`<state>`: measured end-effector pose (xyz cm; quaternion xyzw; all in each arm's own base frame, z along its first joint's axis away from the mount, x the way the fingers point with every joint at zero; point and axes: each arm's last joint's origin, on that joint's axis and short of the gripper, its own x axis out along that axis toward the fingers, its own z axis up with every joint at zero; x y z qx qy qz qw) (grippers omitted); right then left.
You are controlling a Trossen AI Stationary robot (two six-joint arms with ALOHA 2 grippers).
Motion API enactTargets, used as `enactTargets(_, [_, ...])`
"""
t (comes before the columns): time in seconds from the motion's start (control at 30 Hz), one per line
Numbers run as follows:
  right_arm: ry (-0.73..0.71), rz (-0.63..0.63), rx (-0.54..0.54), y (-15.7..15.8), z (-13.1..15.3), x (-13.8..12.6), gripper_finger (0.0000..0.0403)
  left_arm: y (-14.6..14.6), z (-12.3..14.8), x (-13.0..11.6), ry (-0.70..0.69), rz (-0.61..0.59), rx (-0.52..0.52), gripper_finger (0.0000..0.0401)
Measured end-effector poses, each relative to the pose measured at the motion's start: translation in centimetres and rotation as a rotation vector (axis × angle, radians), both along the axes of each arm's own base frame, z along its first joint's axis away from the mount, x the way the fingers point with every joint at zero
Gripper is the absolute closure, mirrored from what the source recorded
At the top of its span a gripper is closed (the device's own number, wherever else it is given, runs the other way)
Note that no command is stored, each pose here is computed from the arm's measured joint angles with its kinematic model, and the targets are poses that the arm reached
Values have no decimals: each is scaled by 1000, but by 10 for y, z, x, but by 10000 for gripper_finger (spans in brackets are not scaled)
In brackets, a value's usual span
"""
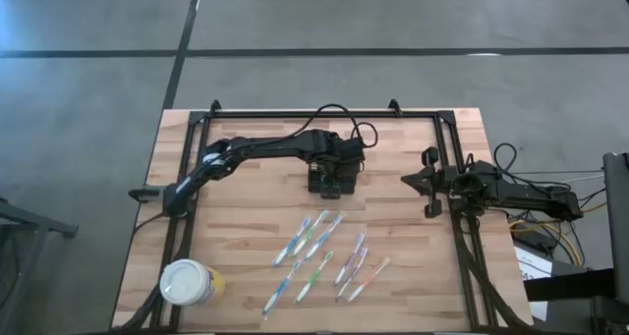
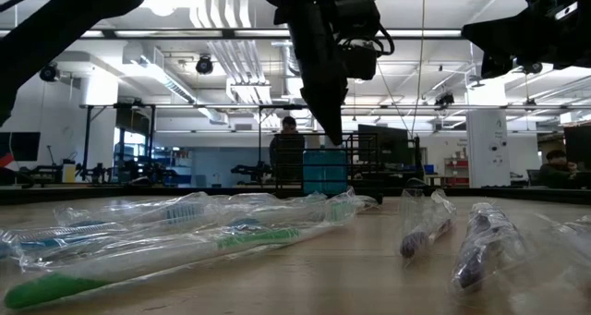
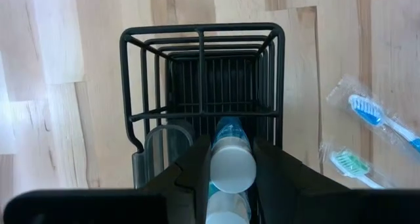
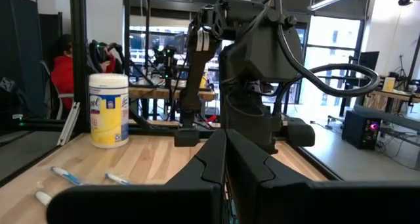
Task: Pick & Place toothbrushing station
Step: Put the blue mouthwash bottle into the wire organizer, then put the orange toothbrush into the wire organizer
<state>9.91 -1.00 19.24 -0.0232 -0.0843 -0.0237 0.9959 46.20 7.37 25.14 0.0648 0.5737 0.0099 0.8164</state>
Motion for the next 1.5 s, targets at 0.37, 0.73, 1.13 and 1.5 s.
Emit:
enactTargets(0.37, [0, 0, 0, 0, 0, 0, 394, 0, -1, 1, -1, -3, -3, 250])
enactTargets(0.73, [0, 0, 0, 0, 0, 0, 394, 0, -1, 1, -1, -5, -3, 234])
enactTargets(1.13, [0, 0, 0, 0, 0, 0, 394, -1, 4, -2, -7, -25, 7, 233])
enactTargets(1.5, [0, 0, 0, 0, 0, 0, 394, 1, 16, -5, -33, -44, 44, 229])
